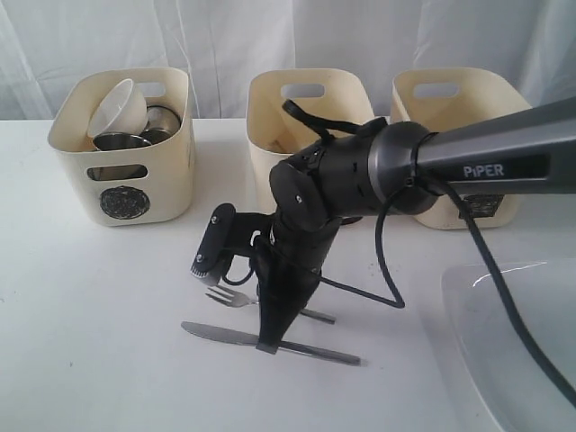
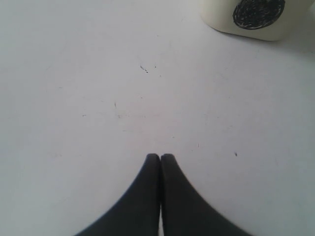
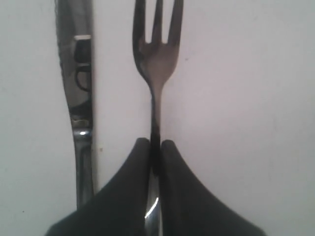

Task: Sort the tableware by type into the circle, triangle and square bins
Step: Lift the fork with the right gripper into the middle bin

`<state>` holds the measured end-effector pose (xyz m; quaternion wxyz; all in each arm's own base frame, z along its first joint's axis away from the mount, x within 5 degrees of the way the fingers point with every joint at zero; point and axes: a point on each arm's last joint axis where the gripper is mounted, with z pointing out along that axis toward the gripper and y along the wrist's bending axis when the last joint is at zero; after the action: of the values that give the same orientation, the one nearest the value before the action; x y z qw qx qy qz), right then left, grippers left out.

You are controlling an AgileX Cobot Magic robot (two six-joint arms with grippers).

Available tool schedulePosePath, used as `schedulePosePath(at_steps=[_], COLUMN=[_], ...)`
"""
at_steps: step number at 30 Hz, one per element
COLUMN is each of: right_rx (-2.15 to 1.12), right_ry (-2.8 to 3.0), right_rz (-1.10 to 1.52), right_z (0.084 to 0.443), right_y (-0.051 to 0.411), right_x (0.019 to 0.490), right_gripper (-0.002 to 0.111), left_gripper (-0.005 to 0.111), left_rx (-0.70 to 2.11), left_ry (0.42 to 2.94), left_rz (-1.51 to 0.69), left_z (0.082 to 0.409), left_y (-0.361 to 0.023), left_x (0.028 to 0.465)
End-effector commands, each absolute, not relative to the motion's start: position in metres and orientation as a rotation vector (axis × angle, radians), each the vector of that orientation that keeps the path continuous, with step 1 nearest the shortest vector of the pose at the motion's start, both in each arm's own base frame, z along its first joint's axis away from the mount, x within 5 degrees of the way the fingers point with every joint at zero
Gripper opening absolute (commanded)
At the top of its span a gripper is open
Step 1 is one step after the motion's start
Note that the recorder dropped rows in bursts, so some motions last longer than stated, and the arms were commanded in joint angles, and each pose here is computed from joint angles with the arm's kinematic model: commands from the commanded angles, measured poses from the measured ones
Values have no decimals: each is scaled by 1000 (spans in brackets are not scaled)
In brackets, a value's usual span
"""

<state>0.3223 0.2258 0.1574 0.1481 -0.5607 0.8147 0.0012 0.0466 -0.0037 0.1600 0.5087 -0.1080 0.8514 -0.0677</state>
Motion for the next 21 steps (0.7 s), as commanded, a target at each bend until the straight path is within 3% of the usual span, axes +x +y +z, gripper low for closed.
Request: schedulePosePath(at_steps=[1, 7, 17, 21], right_rx=[-1588, -1568, -1091, -914], right_ry=[2288, 2263, 1755, 1555], right_rz=[0, 1, 60, 66], right_z=[166, 185, 309, 336], right_y=[225, 223, 222, 216], right_x=[325, 321, 321, 331], right_gripper=[0, 0, 0, 0], left_gripper=[0, 0, 0, 0], left_rx=[-274, -274, -274, -274], left_ry=[2105, 2105, 2105, 2105], left_rz=[-176, -176, -176, -176], left_z=[153, 153, 153, 153], left_y=[-5, -5, -5, -5], left_x=[44, 44, 44, 44])
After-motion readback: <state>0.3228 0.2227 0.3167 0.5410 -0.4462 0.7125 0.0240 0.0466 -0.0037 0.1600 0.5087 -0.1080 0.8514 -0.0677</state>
